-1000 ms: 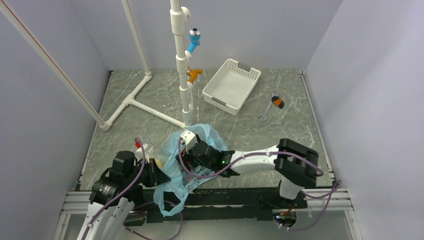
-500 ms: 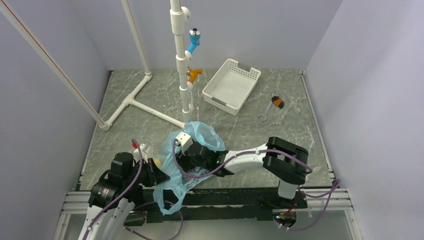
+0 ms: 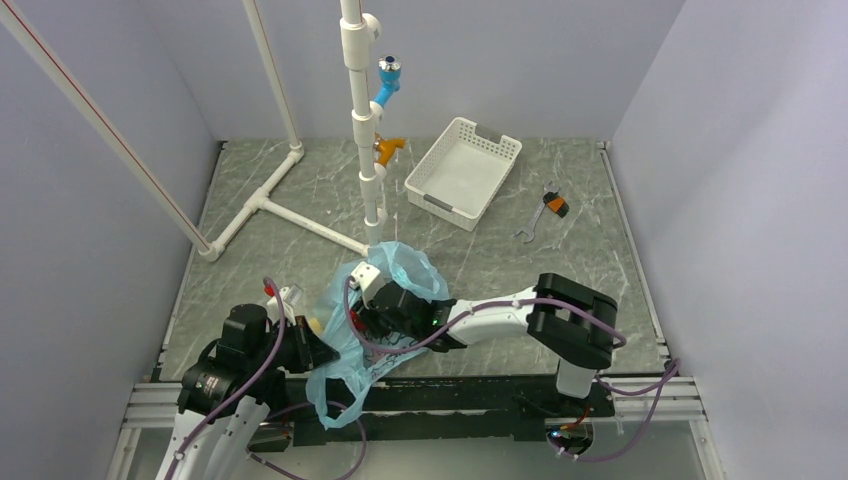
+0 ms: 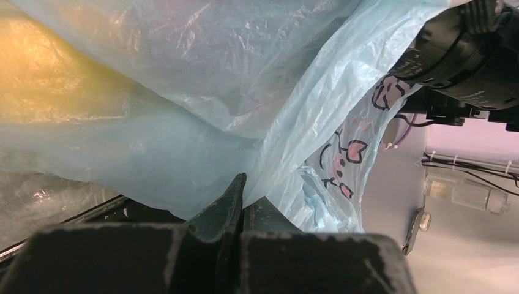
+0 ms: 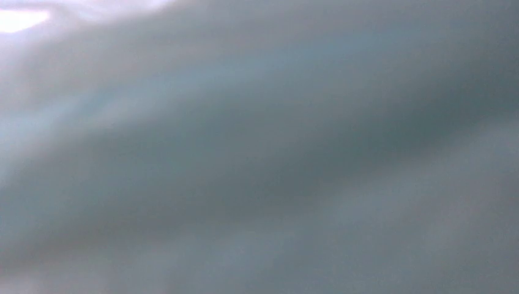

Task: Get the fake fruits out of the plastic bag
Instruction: Take out the fake fruit from the plastic bag.

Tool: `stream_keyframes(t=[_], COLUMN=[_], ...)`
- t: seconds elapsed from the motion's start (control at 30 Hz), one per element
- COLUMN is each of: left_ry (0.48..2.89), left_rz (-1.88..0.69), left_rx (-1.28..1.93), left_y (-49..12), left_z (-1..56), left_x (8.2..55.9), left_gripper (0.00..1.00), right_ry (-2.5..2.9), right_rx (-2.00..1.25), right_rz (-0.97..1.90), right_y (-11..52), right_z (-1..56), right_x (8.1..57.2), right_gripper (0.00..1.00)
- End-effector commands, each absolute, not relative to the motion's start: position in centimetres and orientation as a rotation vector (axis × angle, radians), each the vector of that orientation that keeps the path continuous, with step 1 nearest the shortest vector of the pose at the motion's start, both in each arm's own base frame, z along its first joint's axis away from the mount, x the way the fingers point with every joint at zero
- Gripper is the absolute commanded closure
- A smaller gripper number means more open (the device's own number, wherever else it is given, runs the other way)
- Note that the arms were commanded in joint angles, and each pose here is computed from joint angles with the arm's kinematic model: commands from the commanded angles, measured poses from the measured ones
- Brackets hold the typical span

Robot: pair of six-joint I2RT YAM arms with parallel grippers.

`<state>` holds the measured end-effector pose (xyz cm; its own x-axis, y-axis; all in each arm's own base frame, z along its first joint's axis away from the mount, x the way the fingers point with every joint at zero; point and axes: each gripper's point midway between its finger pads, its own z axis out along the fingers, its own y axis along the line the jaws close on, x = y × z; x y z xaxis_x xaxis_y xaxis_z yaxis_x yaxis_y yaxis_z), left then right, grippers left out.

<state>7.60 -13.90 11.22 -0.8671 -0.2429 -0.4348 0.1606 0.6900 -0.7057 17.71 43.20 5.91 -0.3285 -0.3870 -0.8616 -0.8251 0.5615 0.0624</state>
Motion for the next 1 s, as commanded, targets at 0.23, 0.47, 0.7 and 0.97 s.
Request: stream_keyframes(t=[0.23, 0.47, 0.7, 0.97], left_ry=[2.364, 2.36, 2.355, 2.348], left_rz=[-1.066, -1.059, -1.058, -1.058], left_rx=[-0.072, -0.071, -0.076, -0.072], left_y=[-14.0, -13.9, -13.9, -13.9], left_z=[11.8, 11.8, 11.9, 11.9], left_x=[8.2, 8.3, 8.3, 8.4], left_gripper=[0.98, 0.98, 0.98, 0.98], right_ry=[1.818, 1.813, 1.841, 1.776], right_rx=[-0.908, -0.92, -0.946, -0.982], right_rz=[0.743, 0.745, 0.795, 1.056], right_y=[41.9, 38.7, 35.8, 36.2], right_z=[14.4, 16.4, 17.3, 23.4], right_x=[17.2, 15.9, 13.8, 10.2], right_gripper=[0.84, 0.89, 0.95, 0.96])
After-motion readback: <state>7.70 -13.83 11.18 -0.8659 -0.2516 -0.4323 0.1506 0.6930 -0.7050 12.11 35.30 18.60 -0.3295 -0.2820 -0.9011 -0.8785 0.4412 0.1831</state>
